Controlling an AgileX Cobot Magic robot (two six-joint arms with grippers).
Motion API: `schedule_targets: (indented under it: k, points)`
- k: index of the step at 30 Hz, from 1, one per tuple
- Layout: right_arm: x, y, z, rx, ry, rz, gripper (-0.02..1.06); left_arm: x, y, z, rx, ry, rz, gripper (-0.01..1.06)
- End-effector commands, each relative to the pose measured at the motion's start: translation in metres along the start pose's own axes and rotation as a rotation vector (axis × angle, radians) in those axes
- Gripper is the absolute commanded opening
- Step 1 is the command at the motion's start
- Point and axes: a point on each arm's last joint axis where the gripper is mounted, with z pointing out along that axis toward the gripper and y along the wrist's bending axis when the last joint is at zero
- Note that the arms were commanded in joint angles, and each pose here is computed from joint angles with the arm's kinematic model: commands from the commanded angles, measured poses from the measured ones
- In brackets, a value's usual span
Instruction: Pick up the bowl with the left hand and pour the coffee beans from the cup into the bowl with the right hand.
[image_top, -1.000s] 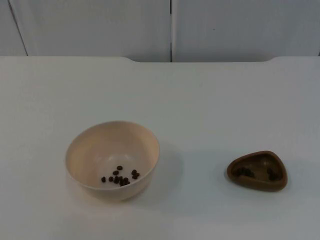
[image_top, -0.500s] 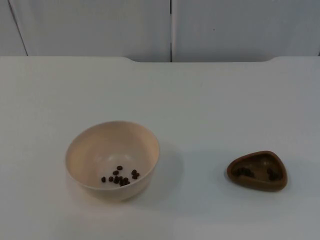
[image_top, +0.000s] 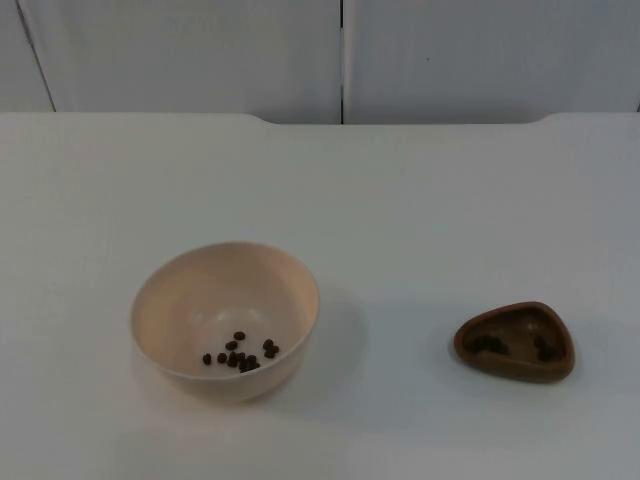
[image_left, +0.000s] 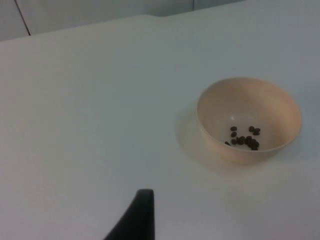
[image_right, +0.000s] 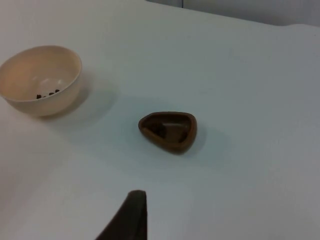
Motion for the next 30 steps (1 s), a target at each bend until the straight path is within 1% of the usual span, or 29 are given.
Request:
schedule_targets:
  k: [1,4,8,9,13,24,30]
  points:
    - [-0.0001,0.0002,-0.0004,0.023,-0.008,0.009,1.05,0.0015,-0.0002,0.0007,0.0,0.003,-0.004,1.05]
    - [-0.0001,0.0004,-0.0004,0.049,-0.007,0.023,1.05,0.0015,-0.0002,0.0007,0.0,0.003,-0.004,1.05]
    - [-0.0002,0.001,-0.0003,0.123,-0.007,0.061,1.05,0.0015,-0.0002,0.0007,0.0,0.003,-0.004,1.05]
    - [-0.0002,0.001,-0.0003,0.123,-0.007,0.061,1.05,0.0015,-0.0002,0.0007,0.0,0.003,-0.004,1.05]
    - [-0.0002,0.0016,-0.0003,0.192,-0.006,0.097,1.05,0.0015,-0.0002,0.0007,0.0,0.003,-0.004,1.05]
    - [-0.0004,0.0029,0.0001,0.283,-0.006,0.15,1.05,0.0015,-0.0002,0.0007,0.0,0.003,-0.004,1.05]
    - [-0.0004,0.0031,0.0002,0.309,-0.006,0.164,1.05,0.0015,-0.0002,0.0007,0.0,0.003,-0.004,1.05]
